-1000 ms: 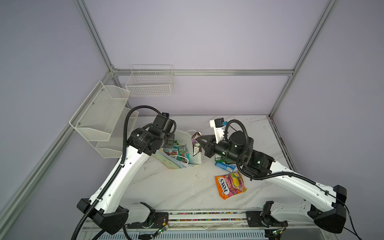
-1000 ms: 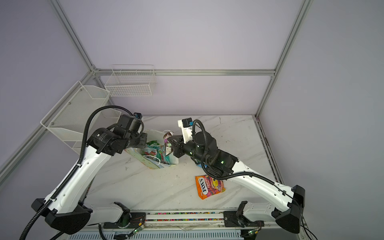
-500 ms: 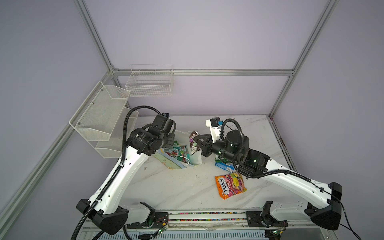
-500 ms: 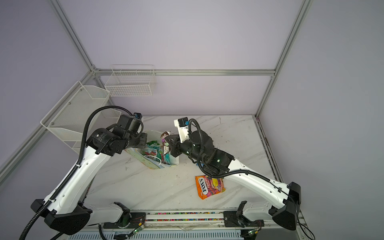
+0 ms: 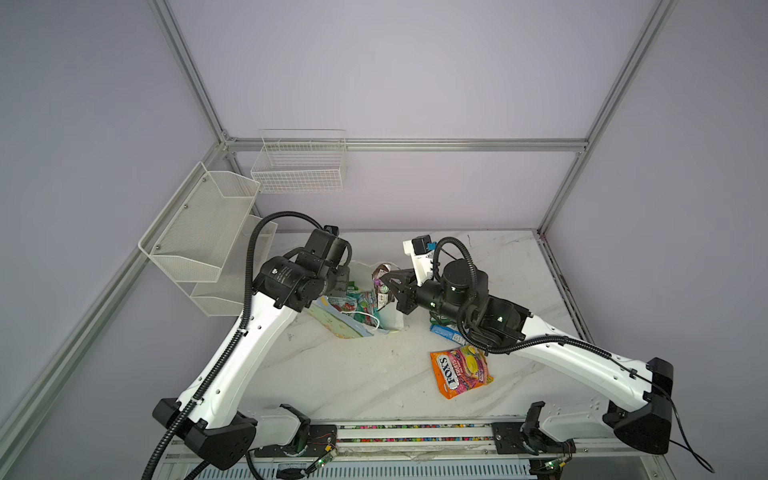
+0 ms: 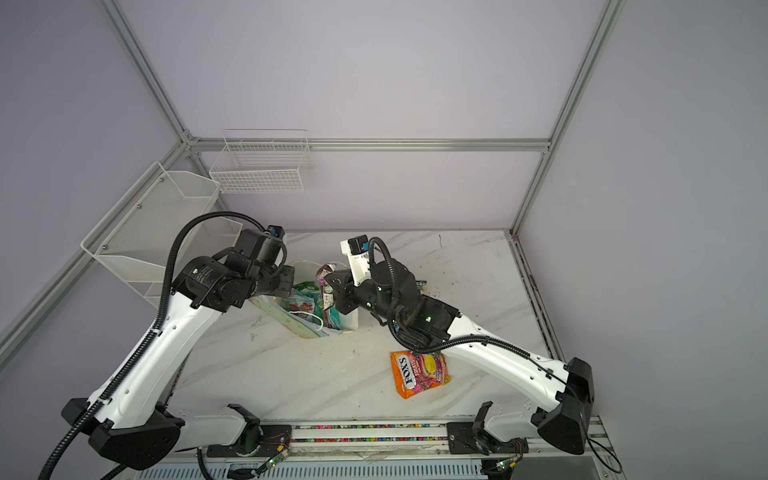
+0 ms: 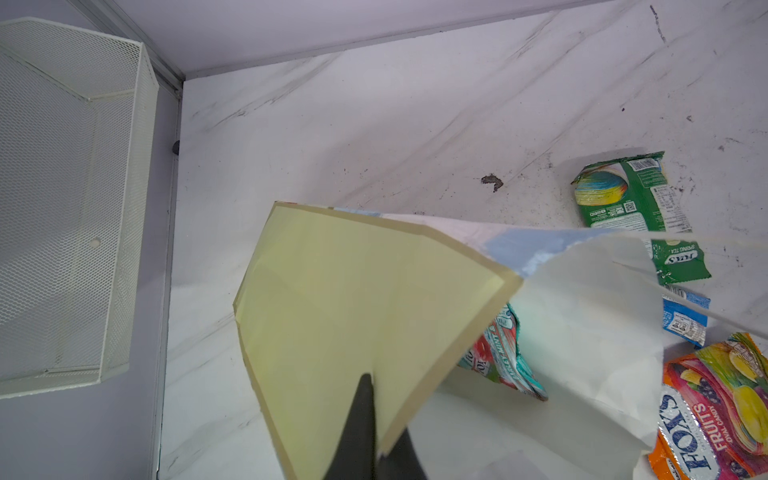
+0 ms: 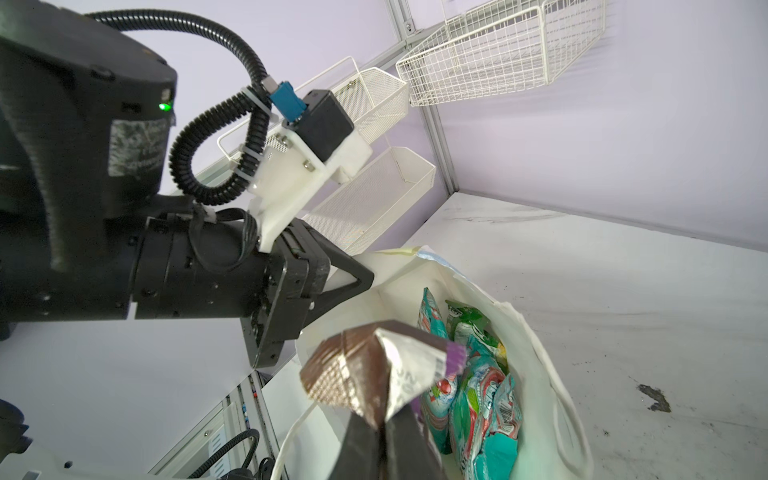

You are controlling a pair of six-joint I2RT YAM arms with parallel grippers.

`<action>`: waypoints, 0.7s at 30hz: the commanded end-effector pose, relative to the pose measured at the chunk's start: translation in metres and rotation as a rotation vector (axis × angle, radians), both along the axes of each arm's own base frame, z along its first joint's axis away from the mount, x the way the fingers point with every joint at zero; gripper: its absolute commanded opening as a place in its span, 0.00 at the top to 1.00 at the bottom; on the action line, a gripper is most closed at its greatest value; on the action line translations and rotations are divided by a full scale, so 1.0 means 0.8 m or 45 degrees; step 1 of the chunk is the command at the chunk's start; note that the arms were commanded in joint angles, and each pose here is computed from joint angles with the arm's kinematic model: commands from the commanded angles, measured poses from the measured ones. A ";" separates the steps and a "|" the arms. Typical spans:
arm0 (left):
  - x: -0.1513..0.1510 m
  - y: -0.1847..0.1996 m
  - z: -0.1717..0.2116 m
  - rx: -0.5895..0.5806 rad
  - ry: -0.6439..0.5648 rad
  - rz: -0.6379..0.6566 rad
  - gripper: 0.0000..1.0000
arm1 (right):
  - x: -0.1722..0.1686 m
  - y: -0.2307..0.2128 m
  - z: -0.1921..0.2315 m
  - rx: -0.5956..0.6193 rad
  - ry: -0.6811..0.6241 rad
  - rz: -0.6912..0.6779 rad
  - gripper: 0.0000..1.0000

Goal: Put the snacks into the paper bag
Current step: 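Carry the chocolate bar over the bag's opening beside the left gripper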

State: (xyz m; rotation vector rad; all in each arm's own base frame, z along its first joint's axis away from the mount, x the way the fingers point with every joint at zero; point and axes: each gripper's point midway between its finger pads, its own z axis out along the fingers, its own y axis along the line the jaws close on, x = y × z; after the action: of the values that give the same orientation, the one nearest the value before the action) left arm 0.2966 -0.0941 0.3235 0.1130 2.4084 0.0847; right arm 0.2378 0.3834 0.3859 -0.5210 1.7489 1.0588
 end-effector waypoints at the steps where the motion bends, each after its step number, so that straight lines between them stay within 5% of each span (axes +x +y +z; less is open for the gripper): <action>1: 0.003 -0.004 0.026 -0.056 -0.078 -0.003 1.00 | 0.000 0.006 0.027 0.047 -0.062 0.004 1.00; 21: -0.001 -0.008 0.028 -0.074 -0.078 -0.015 1.00 | 0.021 0.037 -0.001 0.004 -0.032 -0.011 1.00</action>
State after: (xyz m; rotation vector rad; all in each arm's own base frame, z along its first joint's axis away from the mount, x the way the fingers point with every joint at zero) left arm 0.2958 -0.0972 0.3231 0.1190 2.4109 0.0692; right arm 0.2534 0.4101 0.3565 -0.5481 1.8083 1.0201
